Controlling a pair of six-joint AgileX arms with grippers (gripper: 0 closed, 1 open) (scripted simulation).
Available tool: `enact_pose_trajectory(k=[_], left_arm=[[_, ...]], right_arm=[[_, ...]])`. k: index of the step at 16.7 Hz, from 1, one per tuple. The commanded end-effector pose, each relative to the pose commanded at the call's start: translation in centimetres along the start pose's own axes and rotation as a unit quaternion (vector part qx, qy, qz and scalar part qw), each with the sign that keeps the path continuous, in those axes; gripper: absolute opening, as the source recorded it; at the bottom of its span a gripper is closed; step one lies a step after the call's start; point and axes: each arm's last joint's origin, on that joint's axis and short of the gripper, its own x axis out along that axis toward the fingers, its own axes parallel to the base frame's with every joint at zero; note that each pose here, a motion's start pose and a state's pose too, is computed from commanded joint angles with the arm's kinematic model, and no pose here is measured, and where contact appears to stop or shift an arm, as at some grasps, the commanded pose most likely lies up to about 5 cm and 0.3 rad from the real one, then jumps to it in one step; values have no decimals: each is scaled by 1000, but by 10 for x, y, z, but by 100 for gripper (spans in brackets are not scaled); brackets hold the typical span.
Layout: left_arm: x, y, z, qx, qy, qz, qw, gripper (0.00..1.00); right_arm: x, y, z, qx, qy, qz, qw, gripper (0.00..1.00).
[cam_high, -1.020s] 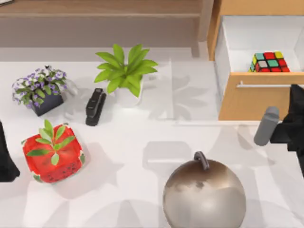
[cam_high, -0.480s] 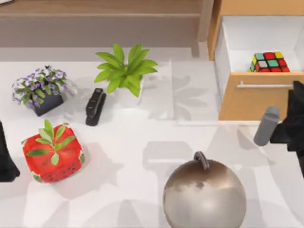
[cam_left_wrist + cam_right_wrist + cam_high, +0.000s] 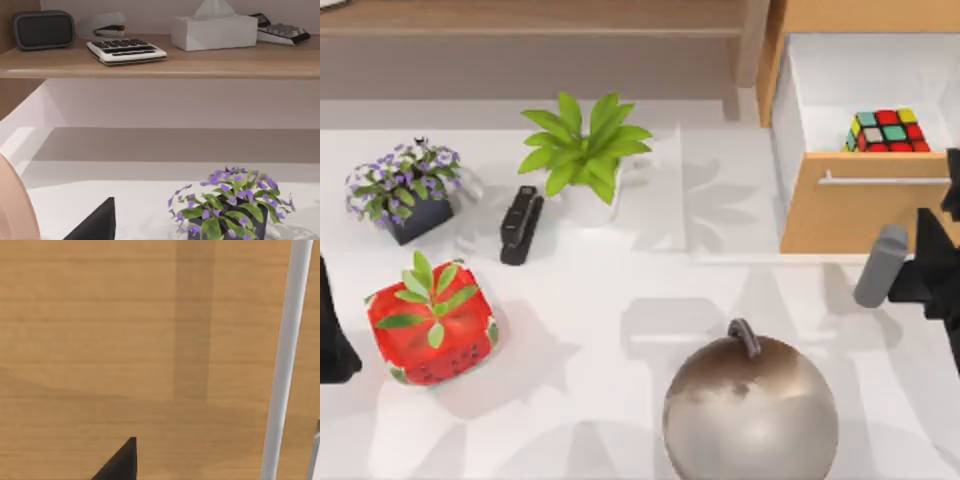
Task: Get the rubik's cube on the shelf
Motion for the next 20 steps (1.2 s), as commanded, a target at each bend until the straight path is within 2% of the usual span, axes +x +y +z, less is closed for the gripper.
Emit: enact_pose_trajectory(k=[7, 15, 16, 20], left_arm=[[0, 0, 0, 0, 0, 0, 1000, 100], [0, 0, 0, 0, 0, 0, 1000, 100], [0, 0, 0, 0, 0, 0, 1000, 100], [0, 0, 0, 0, 0, 0, 1000, 100]], right_arm=[[0, 0, 0, 0, 0, -1, 1000, 100], [-20, 0, 0, 0, 0, -1, 1000, 100], [-20, 14, -1, -14, 1, 36, 999, 100], [-17, 7, 11, 6, -30, 25, 999, 100]])
